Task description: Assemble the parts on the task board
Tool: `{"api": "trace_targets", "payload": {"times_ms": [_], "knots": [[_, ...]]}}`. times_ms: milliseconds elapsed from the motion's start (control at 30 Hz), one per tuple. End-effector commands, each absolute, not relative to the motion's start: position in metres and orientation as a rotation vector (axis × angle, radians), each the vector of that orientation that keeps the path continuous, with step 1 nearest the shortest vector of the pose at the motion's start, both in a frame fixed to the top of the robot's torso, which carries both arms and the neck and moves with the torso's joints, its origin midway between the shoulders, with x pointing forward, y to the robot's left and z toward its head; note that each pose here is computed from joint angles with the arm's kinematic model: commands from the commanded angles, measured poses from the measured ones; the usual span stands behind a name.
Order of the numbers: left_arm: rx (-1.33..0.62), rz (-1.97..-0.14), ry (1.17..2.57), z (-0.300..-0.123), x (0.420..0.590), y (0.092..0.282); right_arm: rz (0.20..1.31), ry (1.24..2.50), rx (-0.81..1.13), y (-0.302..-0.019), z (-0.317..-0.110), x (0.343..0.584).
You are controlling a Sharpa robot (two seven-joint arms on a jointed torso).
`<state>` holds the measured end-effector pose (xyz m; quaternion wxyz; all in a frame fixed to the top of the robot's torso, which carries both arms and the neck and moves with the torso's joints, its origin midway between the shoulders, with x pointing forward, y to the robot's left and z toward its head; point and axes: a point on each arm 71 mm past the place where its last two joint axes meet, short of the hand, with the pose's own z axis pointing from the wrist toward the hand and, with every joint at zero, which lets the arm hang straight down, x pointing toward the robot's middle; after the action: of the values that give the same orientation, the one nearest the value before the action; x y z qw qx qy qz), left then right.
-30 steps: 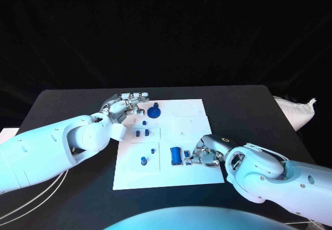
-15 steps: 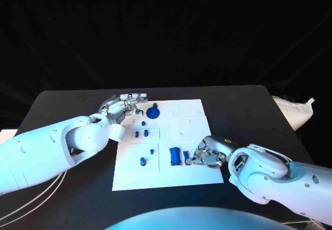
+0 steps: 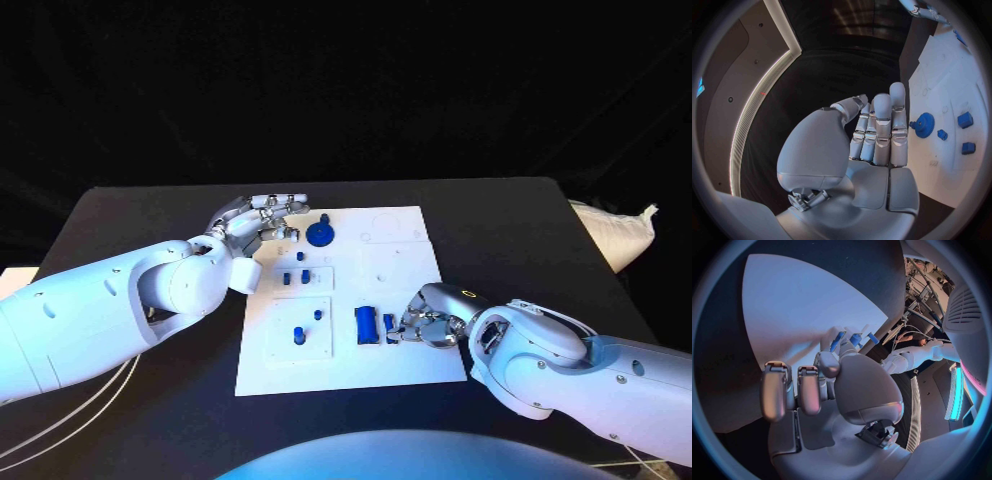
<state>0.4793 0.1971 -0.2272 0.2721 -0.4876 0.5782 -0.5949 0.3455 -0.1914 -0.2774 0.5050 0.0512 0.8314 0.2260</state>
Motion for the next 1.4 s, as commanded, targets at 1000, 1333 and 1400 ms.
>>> {"api": "trace_targets", "payload": {"times_ms": [1000, 1333, 1400], "knots": [[-1.327, -1.599, 1.487, -0.232, 0.491, 0.205, 1.088, 1.684, 0.808, -0.233, -0.254, 0.423], [-1.378, -1.556, 1.382, -0.255, 0.509, 0.209, 1.205, 1.491, 1.113, -0.249, -0.265, 0.481], [-1.387, -1.539, 1.372, -0.260, 0.513, 0.207, 1.216, 1.461, 1.186, -0.251, -0.271, 0.489]]}}
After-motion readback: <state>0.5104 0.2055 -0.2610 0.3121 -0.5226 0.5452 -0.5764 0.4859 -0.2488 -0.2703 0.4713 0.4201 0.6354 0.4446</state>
